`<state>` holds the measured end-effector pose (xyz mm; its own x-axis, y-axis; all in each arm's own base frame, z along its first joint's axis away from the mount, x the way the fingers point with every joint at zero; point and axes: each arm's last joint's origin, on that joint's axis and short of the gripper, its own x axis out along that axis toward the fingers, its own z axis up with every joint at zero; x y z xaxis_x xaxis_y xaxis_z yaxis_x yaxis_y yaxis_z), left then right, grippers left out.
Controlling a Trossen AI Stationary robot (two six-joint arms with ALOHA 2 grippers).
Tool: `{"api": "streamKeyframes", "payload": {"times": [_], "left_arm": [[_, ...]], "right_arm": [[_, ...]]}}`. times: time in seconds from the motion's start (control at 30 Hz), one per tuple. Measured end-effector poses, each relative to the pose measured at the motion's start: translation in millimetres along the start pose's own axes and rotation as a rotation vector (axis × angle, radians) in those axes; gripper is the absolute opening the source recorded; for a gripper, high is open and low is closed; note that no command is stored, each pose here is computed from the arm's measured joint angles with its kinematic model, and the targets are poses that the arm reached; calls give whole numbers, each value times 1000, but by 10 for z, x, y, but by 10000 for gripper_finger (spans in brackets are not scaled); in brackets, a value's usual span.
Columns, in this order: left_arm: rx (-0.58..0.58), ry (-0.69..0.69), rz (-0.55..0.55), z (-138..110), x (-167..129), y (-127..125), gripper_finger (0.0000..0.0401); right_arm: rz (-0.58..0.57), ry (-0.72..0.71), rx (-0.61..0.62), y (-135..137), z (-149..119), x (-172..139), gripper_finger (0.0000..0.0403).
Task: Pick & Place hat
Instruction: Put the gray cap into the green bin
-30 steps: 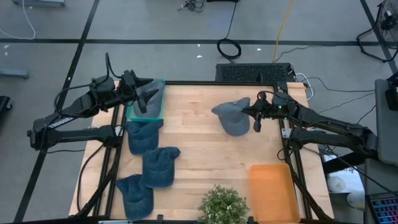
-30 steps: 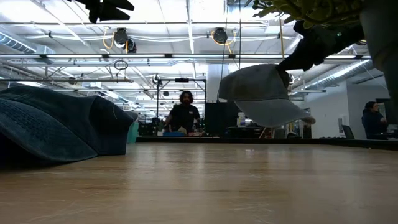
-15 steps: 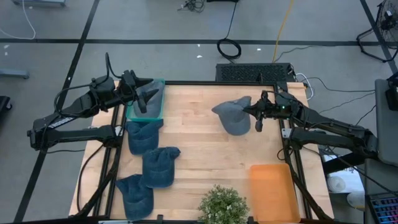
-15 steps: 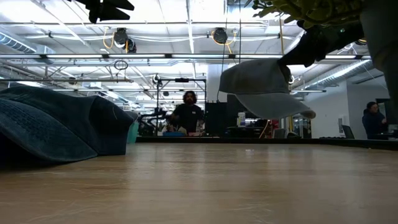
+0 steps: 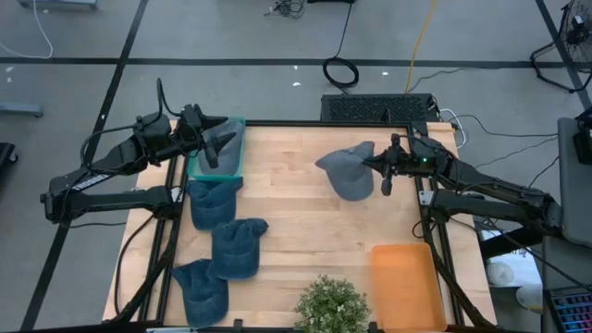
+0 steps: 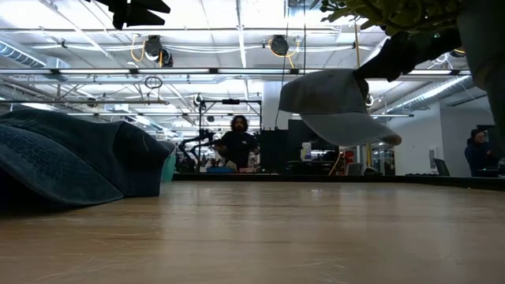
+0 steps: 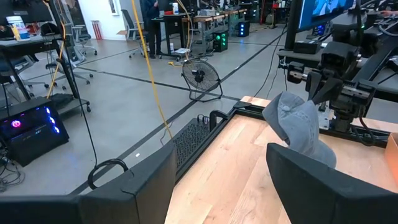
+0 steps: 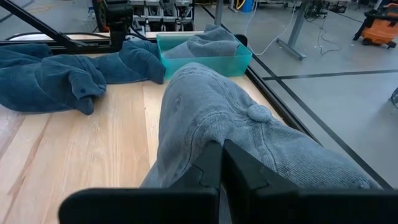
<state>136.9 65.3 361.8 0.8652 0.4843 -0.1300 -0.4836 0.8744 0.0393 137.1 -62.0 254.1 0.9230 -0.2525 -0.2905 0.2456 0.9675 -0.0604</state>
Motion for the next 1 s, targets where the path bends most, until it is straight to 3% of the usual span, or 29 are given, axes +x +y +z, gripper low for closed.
{"api": "streamKeyframes", "payload": {"times": [1.0], "left_arm": [[0,0,0,0,1,0,255]], "right_arm": [[-7,-64,-16,-4,61,-16,0]]}}
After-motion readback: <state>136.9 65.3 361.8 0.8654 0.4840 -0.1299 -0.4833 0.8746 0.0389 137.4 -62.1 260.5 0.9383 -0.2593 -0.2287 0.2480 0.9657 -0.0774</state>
